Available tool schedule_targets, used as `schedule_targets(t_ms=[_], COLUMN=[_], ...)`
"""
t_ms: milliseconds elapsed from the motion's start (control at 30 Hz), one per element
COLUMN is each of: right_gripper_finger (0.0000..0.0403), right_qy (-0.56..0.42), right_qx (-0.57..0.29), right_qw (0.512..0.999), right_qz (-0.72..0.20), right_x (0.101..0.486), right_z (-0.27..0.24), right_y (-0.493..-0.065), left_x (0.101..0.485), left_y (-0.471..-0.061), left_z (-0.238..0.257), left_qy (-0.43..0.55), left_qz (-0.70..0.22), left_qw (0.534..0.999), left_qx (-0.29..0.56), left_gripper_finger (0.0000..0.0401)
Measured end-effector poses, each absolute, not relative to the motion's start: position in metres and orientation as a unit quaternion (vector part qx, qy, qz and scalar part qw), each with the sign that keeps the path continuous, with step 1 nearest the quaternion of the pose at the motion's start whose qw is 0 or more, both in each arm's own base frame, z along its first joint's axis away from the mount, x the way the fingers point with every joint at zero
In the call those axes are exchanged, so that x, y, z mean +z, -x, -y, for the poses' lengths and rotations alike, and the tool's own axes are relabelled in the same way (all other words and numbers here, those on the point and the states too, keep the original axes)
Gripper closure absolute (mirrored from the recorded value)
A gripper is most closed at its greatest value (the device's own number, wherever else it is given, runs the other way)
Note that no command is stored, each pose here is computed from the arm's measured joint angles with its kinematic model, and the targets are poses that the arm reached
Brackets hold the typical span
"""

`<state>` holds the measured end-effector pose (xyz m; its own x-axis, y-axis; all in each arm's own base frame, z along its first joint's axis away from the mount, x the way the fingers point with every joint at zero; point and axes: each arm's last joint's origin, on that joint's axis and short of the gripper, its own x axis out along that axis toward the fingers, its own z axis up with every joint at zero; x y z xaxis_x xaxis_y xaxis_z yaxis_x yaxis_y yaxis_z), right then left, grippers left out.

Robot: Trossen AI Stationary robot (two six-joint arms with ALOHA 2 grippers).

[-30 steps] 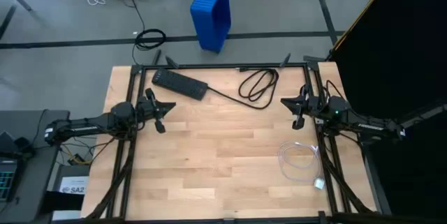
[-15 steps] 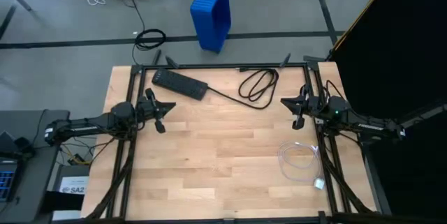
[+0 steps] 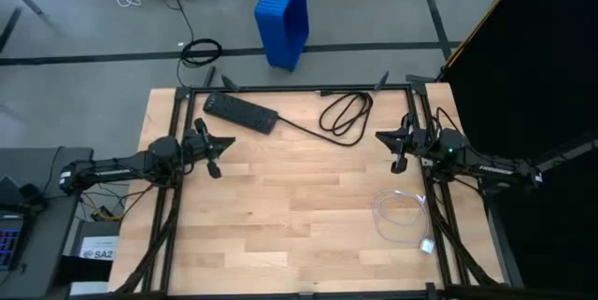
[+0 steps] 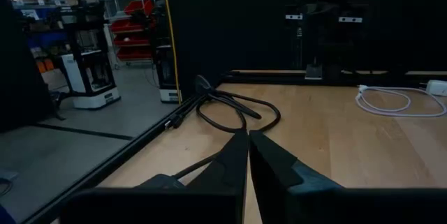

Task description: Insert USB

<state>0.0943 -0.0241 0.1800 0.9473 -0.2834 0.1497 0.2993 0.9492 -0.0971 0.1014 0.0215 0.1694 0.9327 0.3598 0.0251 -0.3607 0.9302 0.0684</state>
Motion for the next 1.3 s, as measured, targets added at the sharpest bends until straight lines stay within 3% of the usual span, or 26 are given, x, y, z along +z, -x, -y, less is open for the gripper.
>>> schedule_targets(t_ms=[267,467,600,700,867,967,1100,1300], right_gripper_finger=[0.0397,0.0402,0.0399,0.0397,0.0399,0.0401,0.0402,0.0396], right_qy=[0.059,0.059,0.060,0.059,0.059,0.059,0.060,0.059], right_qx=[-0.148,-0.148,-0.148,-0.148,-0.148,-0.148,-0.148,-0.148], right_qw=[0.985,0.985,0.985,0.985,0.985,0.985,0.985,0.985], right_qz=[0.067,0.067,0.067,0.067,0.067,0.067,0.067,0.067], right_x=[0.180,0.180,0.180,0.180,0.180,0.180,0.180,0.180], right_z=[0.024,0.024,0.024,0.024,0.024,0.024,0.024,0.024], right_y=[-0.094,-0.094,-0.094,-0.094,-0.094,-0.094,-0.094,-0.094], left_x=[0.172,0.186,0.195,0.212,0.256,0.278,0.290,0.258], left_y=[-0.101,-0.100,-0.097,-0.097,-0.110,-0.132,-0.171,-0.229], left_z=[-0.021,-0.022,-0.021,-0.019,-0.026,-0.034,-0.048,-0.078], left_qy=[-0.011,0.072,0.045,-0.028,-0.122,-0.186,-0.223,-0.211], left_qz=[0.025,0.110,0.152,0.153,0.080,0.006,-0.090,-0.266], left_qw=[0.983,0.975,0.973,0.977,0.961,0.945,0.933,0.905], left_qx=[0.183,0.181,0.169,0.147,0.235,0.270,0.268,0.254], left_gripper_finger=[0.0400,0.0400,0.0400,0.0400,0.0392,0.0367,0.0297,0.0173])
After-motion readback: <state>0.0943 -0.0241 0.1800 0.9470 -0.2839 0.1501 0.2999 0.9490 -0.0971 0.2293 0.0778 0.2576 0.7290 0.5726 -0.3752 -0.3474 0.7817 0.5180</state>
